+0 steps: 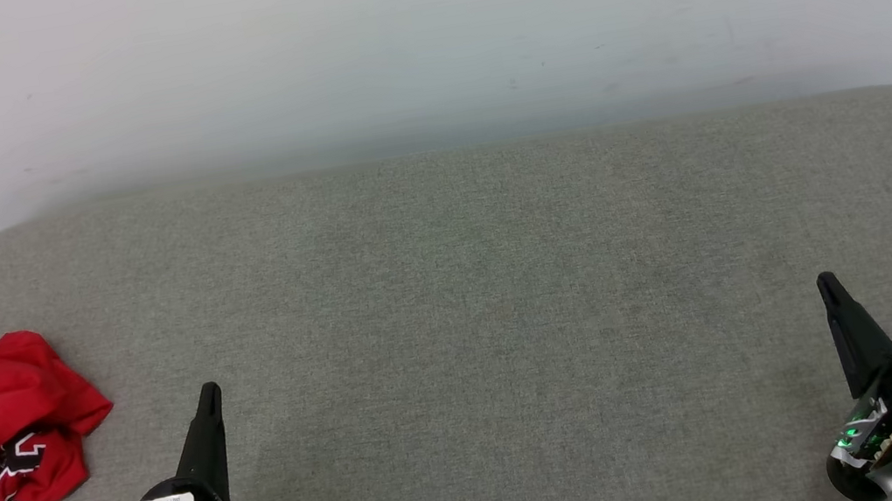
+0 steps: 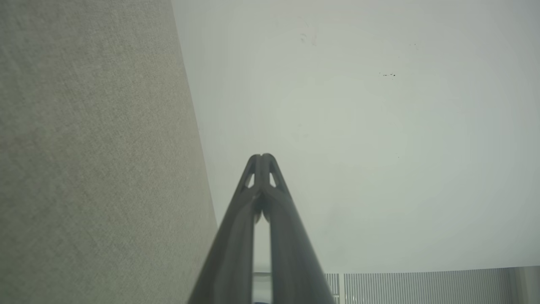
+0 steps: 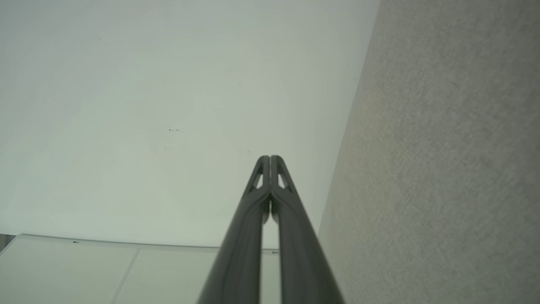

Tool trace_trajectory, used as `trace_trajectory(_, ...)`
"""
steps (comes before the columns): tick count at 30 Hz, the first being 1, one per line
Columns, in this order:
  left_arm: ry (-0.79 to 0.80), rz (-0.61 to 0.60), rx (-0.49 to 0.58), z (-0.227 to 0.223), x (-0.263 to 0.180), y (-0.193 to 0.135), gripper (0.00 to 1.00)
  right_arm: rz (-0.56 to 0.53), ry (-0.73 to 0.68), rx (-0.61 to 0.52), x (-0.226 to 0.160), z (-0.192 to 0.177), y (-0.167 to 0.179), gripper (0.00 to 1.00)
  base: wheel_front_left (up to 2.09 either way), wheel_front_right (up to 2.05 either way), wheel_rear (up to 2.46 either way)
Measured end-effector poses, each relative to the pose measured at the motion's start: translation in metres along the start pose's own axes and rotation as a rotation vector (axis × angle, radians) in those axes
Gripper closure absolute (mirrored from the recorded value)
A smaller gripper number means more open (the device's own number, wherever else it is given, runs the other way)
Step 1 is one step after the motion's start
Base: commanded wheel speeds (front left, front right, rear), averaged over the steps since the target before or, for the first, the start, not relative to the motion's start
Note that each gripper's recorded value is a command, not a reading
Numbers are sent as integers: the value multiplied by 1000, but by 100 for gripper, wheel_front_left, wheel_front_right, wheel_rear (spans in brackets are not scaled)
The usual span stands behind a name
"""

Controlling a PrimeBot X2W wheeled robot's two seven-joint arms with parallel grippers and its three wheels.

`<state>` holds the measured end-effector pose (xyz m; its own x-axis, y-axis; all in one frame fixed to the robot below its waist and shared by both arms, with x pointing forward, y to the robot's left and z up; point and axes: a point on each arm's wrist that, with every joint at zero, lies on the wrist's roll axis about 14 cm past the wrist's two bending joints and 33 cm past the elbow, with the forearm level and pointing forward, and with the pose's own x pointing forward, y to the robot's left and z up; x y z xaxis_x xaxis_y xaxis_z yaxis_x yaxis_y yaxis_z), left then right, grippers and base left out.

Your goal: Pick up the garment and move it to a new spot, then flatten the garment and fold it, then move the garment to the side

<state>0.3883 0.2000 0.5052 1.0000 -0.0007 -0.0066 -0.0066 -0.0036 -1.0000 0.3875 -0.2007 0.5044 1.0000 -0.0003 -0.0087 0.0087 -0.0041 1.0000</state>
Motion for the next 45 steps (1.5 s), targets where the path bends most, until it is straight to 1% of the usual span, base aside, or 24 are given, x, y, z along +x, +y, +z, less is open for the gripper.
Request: trace_trajectory(45, 1, 0, 0, 0, 0, 0, 100, 0, 0, 0, 0, 0, 0, 100, 0, 0, 0)
